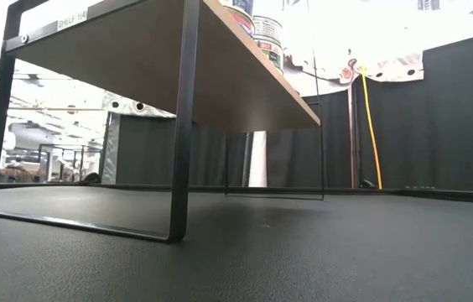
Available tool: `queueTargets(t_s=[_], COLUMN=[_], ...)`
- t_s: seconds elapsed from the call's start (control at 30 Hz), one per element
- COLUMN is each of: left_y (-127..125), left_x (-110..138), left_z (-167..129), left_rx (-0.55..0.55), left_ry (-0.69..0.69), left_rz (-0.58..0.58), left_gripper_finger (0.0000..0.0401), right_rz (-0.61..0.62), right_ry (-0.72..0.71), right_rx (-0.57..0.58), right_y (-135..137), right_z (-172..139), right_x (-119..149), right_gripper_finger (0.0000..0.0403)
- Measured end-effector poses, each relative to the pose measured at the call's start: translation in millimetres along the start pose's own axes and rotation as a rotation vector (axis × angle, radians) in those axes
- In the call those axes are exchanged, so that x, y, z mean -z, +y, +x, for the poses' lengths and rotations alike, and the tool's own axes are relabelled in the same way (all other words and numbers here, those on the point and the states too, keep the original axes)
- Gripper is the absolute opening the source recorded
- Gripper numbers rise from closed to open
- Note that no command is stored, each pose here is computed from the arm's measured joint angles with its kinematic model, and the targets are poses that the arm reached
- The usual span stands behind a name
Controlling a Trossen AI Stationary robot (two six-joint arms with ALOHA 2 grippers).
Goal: Stack canned seafood by type on shelf
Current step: Stack the blue tuna can on top of the other blue tuna cans on the shelf
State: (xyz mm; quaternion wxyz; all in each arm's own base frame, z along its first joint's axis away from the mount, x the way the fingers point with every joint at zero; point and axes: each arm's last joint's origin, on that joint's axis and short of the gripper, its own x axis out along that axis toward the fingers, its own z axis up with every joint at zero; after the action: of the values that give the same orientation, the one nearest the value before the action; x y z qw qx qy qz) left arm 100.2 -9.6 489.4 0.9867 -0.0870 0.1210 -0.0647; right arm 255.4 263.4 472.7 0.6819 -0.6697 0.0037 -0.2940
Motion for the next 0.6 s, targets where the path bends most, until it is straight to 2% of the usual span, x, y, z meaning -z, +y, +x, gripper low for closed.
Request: queueTargets(t_s=[0.23, 0.37, 0.5, 0.6], left_y=[-3.7, -6.3, -9.4, -11.8], left_x=[31.0, 51.8, 66.8, 67.1], left_z=[17.2, 26.9, 36.0, 39.1], left_rx=[0.104, 0.143, 0.164, 0.167], left_ry=[-0.050, -0.077, -0.100, -0.138], left_rz=[0.022, 0.006, 0.012, 0.015], left_gripper_finger=[0.0279, 0.0279, 0.0279, 0.0279], right_rz=[0.177, 0.201, 0.302, 0.362], right_ry=[0.058, 0.044, 0.015, -0.004], right_rx=[-0.019, -0.034, -0.027, -0.021], right_y=[-4.7, -16.2, -54.9, -85.0], right_z=[-4.2, -17.4, -30.3, -34.3], right_x=[5.6, 7.8, 33.0, 59.4], right_gripper_finger=[0.0199, 0.0199, 0.0199, 0.0199])
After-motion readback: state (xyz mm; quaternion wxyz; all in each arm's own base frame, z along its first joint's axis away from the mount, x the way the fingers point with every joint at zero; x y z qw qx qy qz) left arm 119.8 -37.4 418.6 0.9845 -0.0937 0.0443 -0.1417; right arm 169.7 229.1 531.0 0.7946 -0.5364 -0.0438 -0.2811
